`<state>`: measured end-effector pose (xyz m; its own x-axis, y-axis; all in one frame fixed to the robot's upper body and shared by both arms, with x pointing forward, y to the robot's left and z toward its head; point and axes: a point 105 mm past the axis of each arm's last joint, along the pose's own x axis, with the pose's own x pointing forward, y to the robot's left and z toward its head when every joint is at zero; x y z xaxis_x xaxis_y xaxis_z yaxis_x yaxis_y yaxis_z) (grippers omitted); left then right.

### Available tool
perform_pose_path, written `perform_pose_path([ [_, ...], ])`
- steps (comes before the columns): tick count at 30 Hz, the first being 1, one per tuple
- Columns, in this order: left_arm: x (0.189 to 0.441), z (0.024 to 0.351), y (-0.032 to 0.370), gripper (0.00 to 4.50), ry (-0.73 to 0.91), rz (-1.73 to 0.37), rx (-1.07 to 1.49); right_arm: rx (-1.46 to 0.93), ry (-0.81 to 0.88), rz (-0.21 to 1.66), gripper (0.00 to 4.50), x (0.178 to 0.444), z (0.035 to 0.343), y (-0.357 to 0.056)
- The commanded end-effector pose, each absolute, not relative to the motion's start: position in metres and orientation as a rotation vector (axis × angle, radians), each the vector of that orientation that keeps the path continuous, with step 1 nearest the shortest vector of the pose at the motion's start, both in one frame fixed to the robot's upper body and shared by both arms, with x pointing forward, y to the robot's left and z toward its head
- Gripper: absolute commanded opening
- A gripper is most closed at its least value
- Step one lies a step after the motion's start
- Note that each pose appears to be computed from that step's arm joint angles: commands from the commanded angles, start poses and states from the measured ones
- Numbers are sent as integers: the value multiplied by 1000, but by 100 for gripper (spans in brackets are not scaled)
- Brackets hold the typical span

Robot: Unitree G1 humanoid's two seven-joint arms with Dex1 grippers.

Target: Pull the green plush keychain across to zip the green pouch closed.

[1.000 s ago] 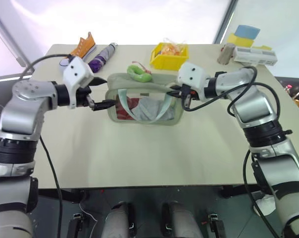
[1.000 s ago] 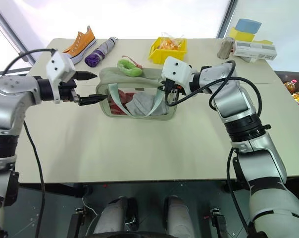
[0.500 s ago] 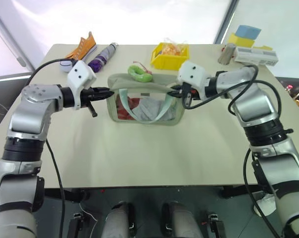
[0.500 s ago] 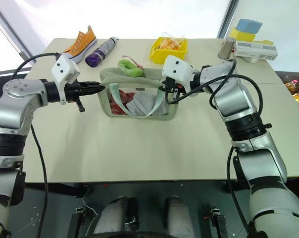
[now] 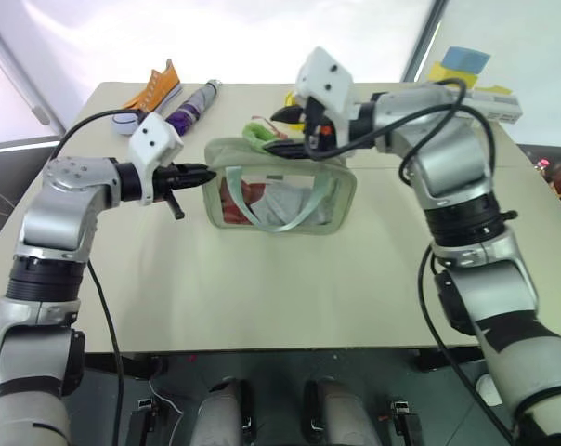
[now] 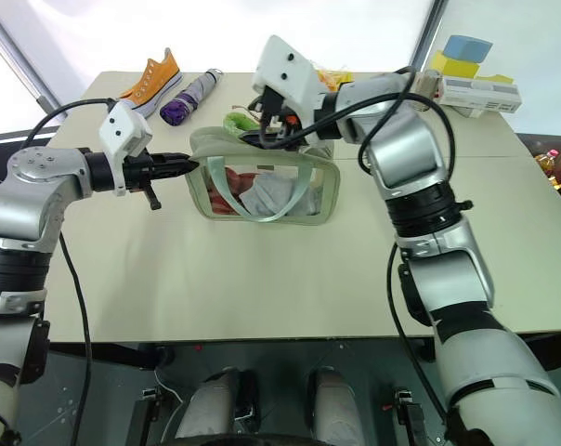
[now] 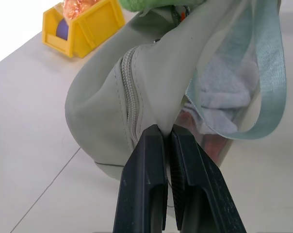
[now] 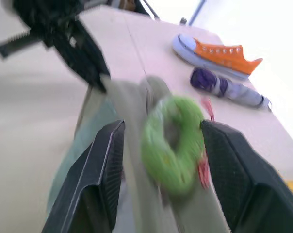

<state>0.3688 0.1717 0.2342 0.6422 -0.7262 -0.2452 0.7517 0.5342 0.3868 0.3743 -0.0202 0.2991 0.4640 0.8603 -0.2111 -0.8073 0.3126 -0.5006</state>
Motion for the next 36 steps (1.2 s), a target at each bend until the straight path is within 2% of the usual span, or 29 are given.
perform_pose_path([
  [1,366,252,166,0,-2,-885,519,-558,-118,1056,253,381,311,-16],
  [9,367,255,164,0,-13,-876,513,-621,-17,1015,253,396,285,-20],
  [12,367,254,165,0,-14,-872,509,-645,-3,1020,170,395,281,-23],
  [15,368,254,165,0,-16,-868,507,-646,-3,1024,23,395,282,-24],
  [16,369,255,165,0,-18,-865,505,-647,-4,1023,5,395,283,-25],
  [22,370,255,163,0,-21,-867,498,-634,-40,980,5,396,308,-45],
  [27,369,251,165,0,-8,-871,493,-714,-62,817,5,402,332,-93],
  [31,365,243,166,0,20,-880,490,-847,-23,665,5,405,329,-139],
  [36,357,232,169,0,61,-884,477,-1027,75,445,5,407,309,-204],
])
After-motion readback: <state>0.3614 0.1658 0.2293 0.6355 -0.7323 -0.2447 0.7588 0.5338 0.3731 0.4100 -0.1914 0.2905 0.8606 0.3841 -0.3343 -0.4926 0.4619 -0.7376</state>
